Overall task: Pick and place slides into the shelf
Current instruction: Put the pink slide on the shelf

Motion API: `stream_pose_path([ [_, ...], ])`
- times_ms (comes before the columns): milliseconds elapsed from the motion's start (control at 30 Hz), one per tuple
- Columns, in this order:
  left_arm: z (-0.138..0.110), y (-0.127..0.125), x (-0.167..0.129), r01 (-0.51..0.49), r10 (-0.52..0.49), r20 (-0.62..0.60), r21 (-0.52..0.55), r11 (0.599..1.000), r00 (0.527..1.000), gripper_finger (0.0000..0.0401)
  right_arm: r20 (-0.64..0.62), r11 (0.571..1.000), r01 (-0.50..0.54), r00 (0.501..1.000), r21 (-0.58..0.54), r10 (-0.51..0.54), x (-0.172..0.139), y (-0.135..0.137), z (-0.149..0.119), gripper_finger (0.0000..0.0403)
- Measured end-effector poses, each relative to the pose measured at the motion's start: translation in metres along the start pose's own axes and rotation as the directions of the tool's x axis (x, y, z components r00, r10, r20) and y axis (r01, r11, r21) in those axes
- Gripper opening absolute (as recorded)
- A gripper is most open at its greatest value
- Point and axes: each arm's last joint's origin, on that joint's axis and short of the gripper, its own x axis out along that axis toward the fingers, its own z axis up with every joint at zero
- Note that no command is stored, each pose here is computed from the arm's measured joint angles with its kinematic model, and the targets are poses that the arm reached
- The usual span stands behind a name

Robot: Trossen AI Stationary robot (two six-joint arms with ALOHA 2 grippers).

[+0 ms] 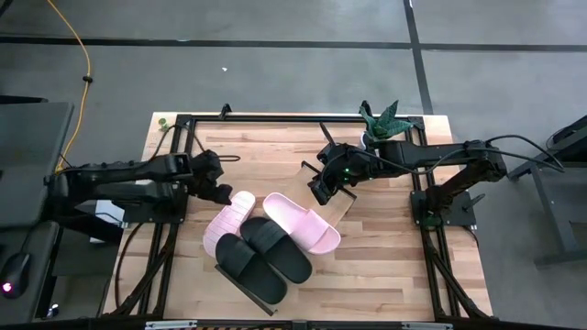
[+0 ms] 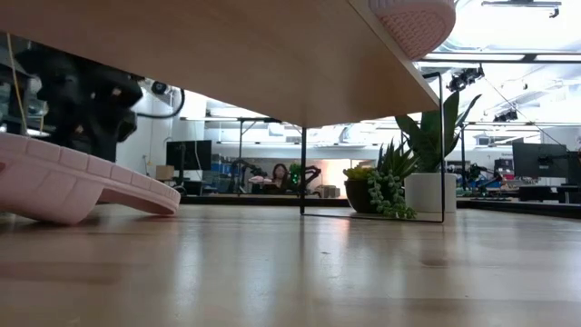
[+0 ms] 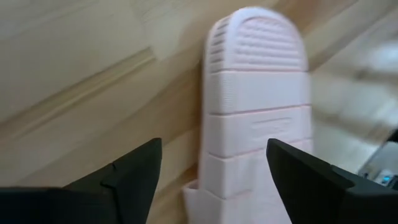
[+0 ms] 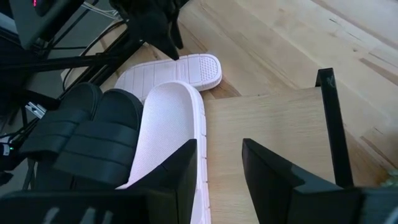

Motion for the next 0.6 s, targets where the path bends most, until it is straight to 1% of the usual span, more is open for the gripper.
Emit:
stream_pose_path([
  [167, 0.005, 0.002, 0.013, -0.049, 0.049, -0.049, 0.011, 0.999, 0.998, 0.0279, -0.001, 1.000, -0.001, 1.000, 0.000, 0.001, 0.000, 0.001, -0.001, 0.0119],
  [333, 0.012, -0.002, 0.023, 0.004, -0.002, -0.100, 0.014, 1.000, 0.995, 0.0282, -0.001, 1.000, -0.001, 1.000, -0.002, 0.001, 0.000, 0.001, -0.001, 0.0119],
  [600, 0.015, -0.005, 0.028, 0.050, -0.047, -0.124, 0.020, 0.999, 0.991, 0.0282, 0.001, 1.000, 0.002, 1.000, -0.005, -0.002, 0.000, 0.000, -0.001, 0.0119],
])
